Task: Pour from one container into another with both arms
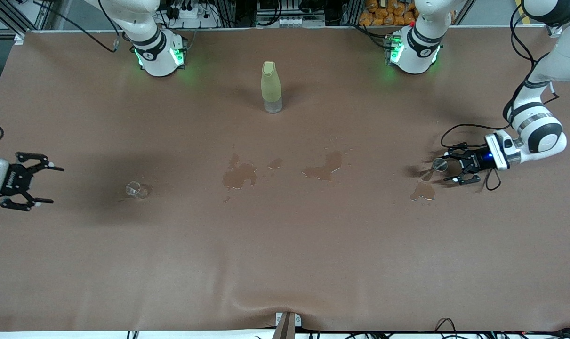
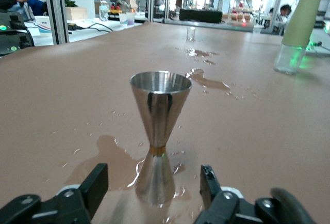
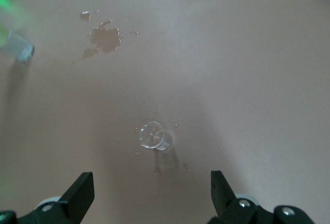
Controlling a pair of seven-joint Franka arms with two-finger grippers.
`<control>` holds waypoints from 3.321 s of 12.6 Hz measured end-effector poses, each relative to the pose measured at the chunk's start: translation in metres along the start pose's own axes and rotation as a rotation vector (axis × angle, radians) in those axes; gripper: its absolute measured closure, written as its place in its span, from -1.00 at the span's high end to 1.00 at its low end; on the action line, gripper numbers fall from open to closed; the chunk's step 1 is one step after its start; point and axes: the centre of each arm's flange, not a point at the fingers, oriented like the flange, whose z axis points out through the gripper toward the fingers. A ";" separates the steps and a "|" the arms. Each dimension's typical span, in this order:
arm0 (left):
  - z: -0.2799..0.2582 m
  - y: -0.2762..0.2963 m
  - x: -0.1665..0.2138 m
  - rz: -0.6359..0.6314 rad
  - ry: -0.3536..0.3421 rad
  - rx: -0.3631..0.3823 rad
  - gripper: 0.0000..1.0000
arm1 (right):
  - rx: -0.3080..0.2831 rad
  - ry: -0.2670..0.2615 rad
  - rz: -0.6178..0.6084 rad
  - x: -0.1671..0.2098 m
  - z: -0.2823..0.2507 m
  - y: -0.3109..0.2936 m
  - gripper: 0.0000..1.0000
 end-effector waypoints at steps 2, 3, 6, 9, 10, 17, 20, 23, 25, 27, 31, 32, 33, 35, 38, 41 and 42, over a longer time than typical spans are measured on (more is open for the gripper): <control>-0.015 -0.013 0.013 0.001 -0.043 -0.015 1.00 | -0.025 -0.037 0.143 0.026 -0.028 -0.027 1.00; -0.024 -0.022 0.027 0.004 -0.068 -0.020 1.00 | -0.031 -0.051 0.222 0.038 -0.040 -0.041 1.00; -0.064 -0.051 0.091 0.009 -0.178 -0.013 1.00 | -0.092 -0.102 0.425 0.076 -0.071 -0.084 1.00; -0.104 -0.070 0.166 0.028 -0.311 0.025 1.00 | -0.145 -0.131 0.615 0.113 -0.093 -0.129 1.00; -0.114 -0.074 0.189 0.050 -0.357 0.044 1.00 | -0.158 -0.138 0.666 0.122 -0.097 -0.141 1.00; -0.139 -0.080 0.311 0.093 -0.649 0.124 1.00 | -0.293 -0.241 0.866 0.204 -0.086 -0.213 1.00; -0.158 -0.085 0.345 -0.021 -0.734 0.209 1.00 | -0.309 -0.270 0.898 0.213 -0.085 -0.227 1.00; -0.149 -0.094 0.381 -0.220 -0.827 0.312 1.00 | -0.360 -0.278 0.922 0.200 -0.100 -0.221 1.00; -0.128 -0.100 0.404 -0.363 -0.870 0.393 1.00 | -0.426 -0.311 0.911 0.202 -0.105 -0.223 1.00; -0.110 -0.104 0.424 -0.493 -0.922 0.489 1.00 | -0.460 -0.319 0.915 0.201 -0.108 -0.221 1.00; -0.071 -0.105 0.451 -0.736 -0.931 0.644 1.00 | -0.494 -0.279 0.958 0.190 -0.117 -0.208 1.00; -0.063 -0.104 0.456 -0.816 -0.920 0.681 1.00 | -0.494 -0.280 0.979 0.190 -0.114 -0.206 1.00; -0.054 -0.103 0.460 -0.897 -0.904 0.718 1.00 | -0.493 -0.281 0.992 0.190 -0.111 -0.204 1.00; -0.038 -0.102 0.467 -1.003 -0.889 0.783 1.00 | -0.490 -0.285 1.004 0.190 -0.106 -0.200 1.00; -0.009 -0.098 0.477 -1.098 -0.900 0.851 1.00 | -0.492 -0.280 1.007 0.188 -0.103 -0.193 1.00; 0.020 -0.092 0.486 -1.147 -0.913 0.880 1.00 | -0.493 -0.280 1.022 0.181 -0.102 -0.186 1.00; 0.031 -0.090 0.489 -1.138 -0.934 0.888 1.00 | -0.493 -0.280 1.023 0.180 -0.103 -0.186 1.00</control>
